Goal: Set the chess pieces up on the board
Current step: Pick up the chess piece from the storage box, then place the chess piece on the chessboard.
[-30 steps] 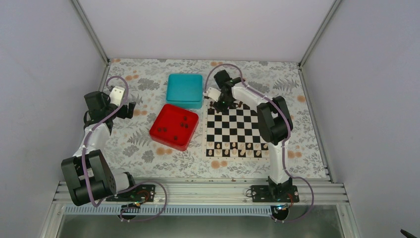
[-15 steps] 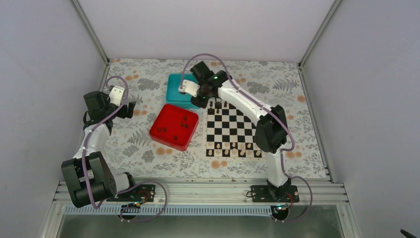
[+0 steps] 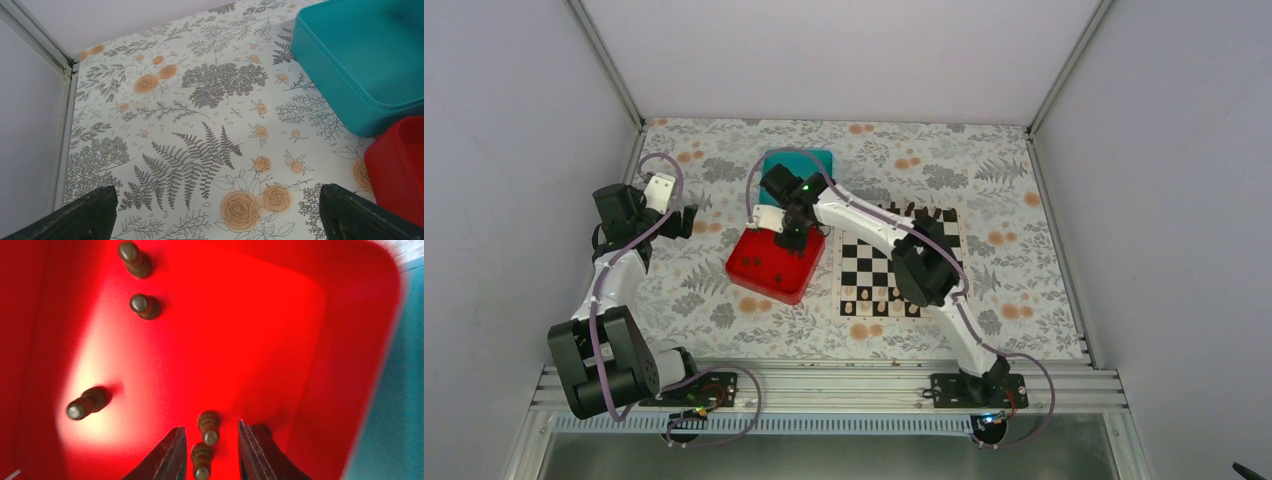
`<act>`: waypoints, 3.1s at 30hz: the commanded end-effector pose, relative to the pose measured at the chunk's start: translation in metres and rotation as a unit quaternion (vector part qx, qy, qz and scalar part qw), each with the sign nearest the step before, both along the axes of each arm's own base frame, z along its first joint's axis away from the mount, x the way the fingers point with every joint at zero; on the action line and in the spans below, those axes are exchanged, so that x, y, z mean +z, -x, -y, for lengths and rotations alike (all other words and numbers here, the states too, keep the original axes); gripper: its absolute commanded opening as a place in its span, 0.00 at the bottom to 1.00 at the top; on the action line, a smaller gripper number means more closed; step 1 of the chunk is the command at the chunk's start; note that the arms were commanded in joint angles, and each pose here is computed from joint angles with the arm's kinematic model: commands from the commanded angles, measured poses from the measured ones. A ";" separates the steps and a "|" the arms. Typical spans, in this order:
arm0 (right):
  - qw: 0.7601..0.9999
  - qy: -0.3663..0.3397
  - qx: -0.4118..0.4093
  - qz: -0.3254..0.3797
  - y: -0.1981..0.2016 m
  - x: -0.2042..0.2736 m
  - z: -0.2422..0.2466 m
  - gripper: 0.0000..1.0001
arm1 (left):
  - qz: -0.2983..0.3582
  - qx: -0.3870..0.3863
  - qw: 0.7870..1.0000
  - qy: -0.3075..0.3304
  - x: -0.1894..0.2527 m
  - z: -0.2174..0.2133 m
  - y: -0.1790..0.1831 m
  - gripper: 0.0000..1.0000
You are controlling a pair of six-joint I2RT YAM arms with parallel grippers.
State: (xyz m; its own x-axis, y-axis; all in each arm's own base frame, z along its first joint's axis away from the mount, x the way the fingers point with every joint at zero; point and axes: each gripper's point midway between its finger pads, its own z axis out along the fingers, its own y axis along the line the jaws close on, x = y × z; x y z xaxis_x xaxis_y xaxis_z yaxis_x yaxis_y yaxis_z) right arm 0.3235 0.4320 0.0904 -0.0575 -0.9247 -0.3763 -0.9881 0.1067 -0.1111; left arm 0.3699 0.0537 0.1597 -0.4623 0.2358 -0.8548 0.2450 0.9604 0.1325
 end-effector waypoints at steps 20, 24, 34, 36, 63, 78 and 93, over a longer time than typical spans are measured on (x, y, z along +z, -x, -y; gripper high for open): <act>0.998 0.058 0.005 -0.002 -0.002 -0.056 0.005 0.30 | 0.013 0.000 1.000 0.008 0.006 -0.002 0.000 1.00; 0.998 0.062 0.005 -0.003 -0.002 -0.061 0.007 0.30 | 0.013 -0.003 1.000 0.009 0.006 -0.001 0.000 1.00; 0.998 0.065 0.005 -0.009 -0.002 -0.070 0.008 0.31 | 0.013 -0.005 1.000 0.011 0.007 -0.001 0.000 1.00; 0.998 0.067 0.005 -0.011 -0.002 -0.072 0.008 0.31 | 0.012 -0.007 1.000 0.012 0.005 0.000 0.000 1.00; 0.996 -0.019 -0.071 0.042 -0.041 0.065 0.066 0.04 | 0.012 -0.005 1.000 0.013 0.006 -0.001 0.000 1.00; 0.975 -0.005 -0.221 -0.030 -0.077 -0.005 0.224 0.04 | 0.015 -0.006 1.000 0.012 0.008 -0.001 0.000 1.00; 0.971 0.017 -0.235 -0.048 -0.094 -0.057 0.228 0.04 | 0.017 -0.007 1.000 0.011 0.008 -0.001 0.001 1.00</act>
